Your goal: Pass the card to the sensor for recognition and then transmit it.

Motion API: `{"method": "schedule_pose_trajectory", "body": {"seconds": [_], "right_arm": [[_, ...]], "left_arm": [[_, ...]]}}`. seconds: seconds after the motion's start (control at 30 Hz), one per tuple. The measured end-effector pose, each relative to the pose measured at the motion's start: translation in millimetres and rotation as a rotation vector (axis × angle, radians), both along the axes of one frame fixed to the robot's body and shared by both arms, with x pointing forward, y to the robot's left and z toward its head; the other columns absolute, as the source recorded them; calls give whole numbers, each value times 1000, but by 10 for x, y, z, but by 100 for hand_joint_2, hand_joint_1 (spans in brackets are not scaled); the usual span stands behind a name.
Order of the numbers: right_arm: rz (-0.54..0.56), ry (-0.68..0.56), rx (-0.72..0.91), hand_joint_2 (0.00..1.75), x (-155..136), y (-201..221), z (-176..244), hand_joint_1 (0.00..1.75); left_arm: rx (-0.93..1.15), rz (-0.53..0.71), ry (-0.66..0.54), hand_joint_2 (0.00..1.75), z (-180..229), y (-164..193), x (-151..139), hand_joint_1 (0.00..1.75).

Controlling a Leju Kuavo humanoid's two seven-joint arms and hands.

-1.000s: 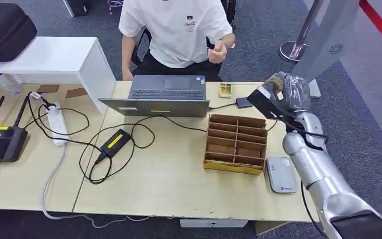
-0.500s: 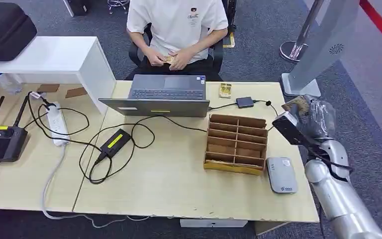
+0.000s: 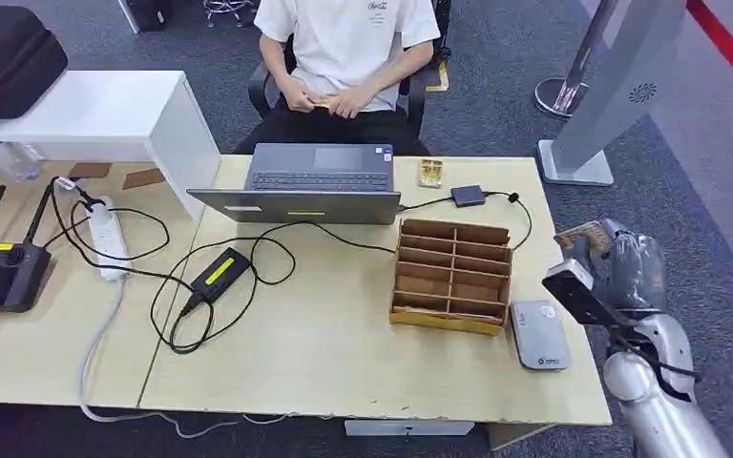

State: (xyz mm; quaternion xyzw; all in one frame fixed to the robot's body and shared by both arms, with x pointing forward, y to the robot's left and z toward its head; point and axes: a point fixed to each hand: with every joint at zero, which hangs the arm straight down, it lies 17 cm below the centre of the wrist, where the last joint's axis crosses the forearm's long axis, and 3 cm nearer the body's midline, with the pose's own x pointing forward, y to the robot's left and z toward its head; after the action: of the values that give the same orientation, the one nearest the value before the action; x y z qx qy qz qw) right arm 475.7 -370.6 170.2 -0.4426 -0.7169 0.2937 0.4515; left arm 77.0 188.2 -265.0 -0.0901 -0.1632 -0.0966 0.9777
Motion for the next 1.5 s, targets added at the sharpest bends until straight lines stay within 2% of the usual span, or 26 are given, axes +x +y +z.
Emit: {"method": "schedule_pose_trajectory", "body": {"seconds": [0.17, 0.83, 1.0, 1.5], "right_arm": [[19, 41, -19, 175, -177, 159, -306, 175], [-6, 163, -9, 175, -372, 285, -934, 175], [-30, 197, -3, 175, -484, 205, -1080, 175], [-65, 265, -1, 175, -759, 124, -1497, 175]], "left_arm": [[-3, -4, 0, 175, 3, -22, -1, 0], [37, -7, -32, 175, -6, 33, 53, 0], [92, -37, -188, 175, 56, 124, 278, 0], [64, -5, -118, 175, 23, 122, 186, 0]]}}
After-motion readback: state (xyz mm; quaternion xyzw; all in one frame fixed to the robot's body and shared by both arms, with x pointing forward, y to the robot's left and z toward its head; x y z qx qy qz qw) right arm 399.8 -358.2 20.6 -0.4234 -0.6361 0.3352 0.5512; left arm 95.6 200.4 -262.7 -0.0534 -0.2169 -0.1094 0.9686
